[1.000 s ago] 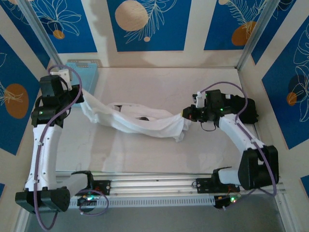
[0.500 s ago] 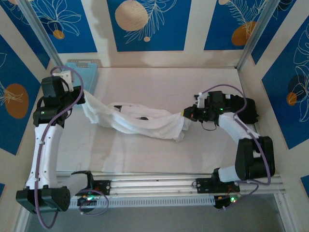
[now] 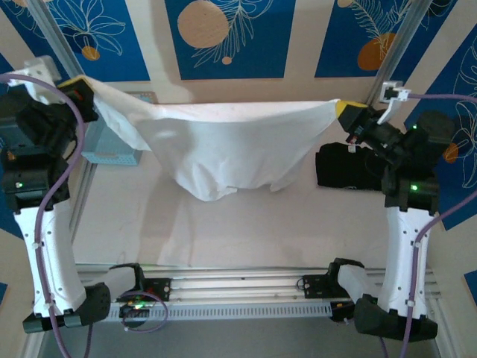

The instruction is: Fold the inside-out t-shirt

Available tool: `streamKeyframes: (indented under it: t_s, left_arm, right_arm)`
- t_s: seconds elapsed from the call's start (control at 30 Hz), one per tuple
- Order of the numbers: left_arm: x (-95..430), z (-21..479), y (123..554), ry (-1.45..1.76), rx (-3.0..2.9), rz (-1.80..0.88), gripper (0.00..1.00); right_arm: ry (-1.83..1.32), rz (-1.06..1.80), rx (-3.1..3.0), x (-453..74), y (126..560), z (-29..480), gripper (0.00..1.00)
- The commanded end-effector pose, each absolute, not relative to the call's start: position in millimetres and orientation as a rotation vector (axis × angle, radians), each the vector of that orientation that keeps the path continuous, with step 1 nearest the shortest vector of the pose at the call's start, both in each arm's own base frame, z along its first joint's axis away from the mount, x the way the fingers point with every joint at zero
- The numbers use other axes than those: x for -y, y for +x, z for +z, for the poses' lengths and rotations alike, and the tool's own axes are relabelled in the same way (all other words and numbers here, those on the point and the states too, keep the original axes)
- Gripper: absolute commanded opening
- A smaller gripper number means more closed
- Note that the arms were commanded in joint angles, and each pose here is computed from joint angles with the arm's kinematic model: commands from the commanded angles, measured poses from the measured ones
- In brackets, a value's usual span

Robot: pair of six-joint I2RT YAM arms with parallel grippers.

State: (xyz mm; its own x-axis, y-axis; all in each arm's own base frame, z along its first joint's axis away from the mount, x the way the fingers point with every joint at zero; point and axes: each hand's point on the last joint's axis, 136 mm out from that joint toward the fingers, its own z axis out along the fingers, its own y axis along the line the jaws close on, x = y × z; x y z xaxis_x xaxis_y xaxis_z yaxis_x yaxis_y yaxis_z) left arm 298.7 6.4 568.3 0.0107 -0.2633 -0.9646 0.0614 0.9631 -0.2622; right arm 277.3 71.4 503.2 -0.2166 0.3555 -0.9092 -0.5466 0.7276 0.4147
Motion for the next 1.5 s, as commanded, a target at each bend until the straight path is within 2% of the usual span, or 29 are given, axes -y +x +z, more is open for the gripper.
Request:
streamKeyframes:
  t_s: [0.0, 0.17, 0.3, 0.43, 0.7, 0.87, 1.07, 1.2, 1.47]
  left_arm:
    - [-15, 601, 291, -0.183, -1.476, -0.239, 0.00]
    - [-15, 622, 279, -0.158, -1.449, -0.195, 0.00]
    - [-15, 617, 280, -0.149, -1.471, -0.184, 0.00]
    - [-12, 581, 311, -0.146, -1.565, -0.239, 0.00]
    - [-9, 512, 380, -0.146, -1.729, -0.334, 0.00]
    - [-15, 473, 392, -0.153, -1.820, -0.297, 0.00]
    - [-22, 391, 393, -0.189, -1.980, -0.256, 0.00]
    - [-24, 349, 391, -0.202, -2.069, -0.233, 0.00]
    - [-14, 328, 395, -0.197, -2.106, -0.317, 0.00]
  right_arm:
    - [-0.127, 0.820, -1.593, -65, 274, 515, 0.00]
    - [-0.190, 0.778, -1.542, -69, 255, 542, 0.00]
    - [-0.205, 0.770, -1.540, -70, 253, 544, 0.00]
    - [-0.173, 0.818, -1.597, -68, 274, 520, 0.00]
    - [-0.156, 0.949, -1.766, -82, 342, 461, 0.00]
    - [-0.156, 1.036, -1.946, -112, 358, 395, 0.00]
    - [-0.137, 1.179, -2.164, -143, 351, 283, 0.00]
    - [-0.154, 1.285, -2.275, -163, 351, 228, 0.00]
    - [-0.128, 1.413, -2.398, -183, 378, 154, 0.03]
